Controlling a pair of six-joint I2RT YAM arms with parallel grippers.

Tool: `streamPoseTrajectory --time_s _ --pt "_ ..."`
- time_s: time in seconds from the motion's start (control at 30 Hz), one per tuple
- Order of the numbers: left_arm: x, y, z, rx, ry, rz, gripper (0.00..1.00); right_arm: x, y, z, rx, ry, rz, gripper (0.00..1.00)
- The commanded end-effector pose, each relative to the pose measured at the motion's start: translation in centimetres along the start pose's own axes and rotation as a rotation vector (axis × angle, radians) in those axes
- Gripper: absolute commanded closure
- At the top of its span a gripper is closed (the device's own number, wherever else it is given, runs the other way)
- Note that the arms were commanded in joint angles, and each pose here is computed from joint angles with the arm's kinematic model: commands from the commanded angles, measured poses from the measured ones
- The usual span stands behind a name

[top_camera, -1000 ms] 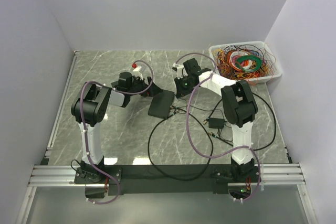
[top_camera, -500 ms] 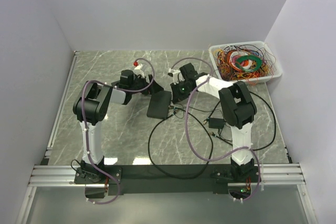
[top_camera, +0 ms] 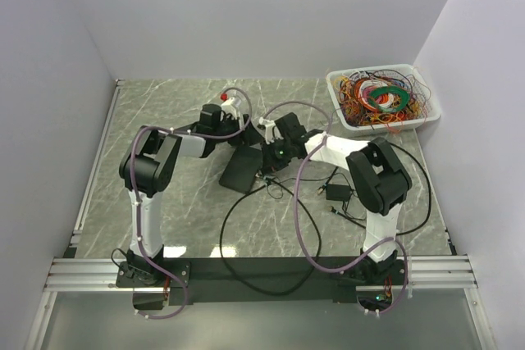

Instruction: Insert the plug into the switch port

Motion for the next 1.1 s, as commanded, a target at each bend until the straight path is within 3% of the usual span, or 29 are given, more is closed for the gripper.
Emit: streamPoseTrajectory --time_s 0.0,0.27,0.4,0.57,0.73,0.9,1.07 --pt "1.1 -0.3 -0.9 -0.004 0.044 0.04 0.16 -0.3 3.2 3.5 -0.002 -0.122 0.043 1.0" --pt "-0.4 -1.4 1.6 0.047 -0.016 0.142 0.17 0.5 4.8 2.0 0.05 -0.126 0.037 1.0" --pt "-3.6 -1.6 3.3 0.069 -0.144 0.261 0.16 -0.8 4.2 0.0 0.064 -0.102 -0.037 1.0" --pt "-8.8 -4.7 5.6 0.087 -0.326 0.298 0.15 -2.0 2.8 -1.5 0.045 -0.077 -0.15 1.0" --pt "-11.3 -3.3 3.0 0.037 -0.344 0.366 0.16 -1.7 1.8 -1.4 0.036 -0.059 -0.181 1.0" --pt "-11.3 -0.9 -1.0 0.004 -0.296 0.355 0.17 -0.6 0.2 0.5 0.001 -0.073 -0.204 1.0" --pt "-10.7 0.0 -2.1 -0.007 -0.297 0.331 0.17 0.5 -1.0 1.8 -0.041 -0.075 -0.225 1.0"
Point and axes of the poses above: each gripper's point midway between its finger pads, its own x axis out along the fingers, its own y axis along the line the jaws close on, z = x × y, the point moved 2 cm from there along -x, back along the fingers, and after that the axes turned 13 degrees about -x, right-handed, at the moved point
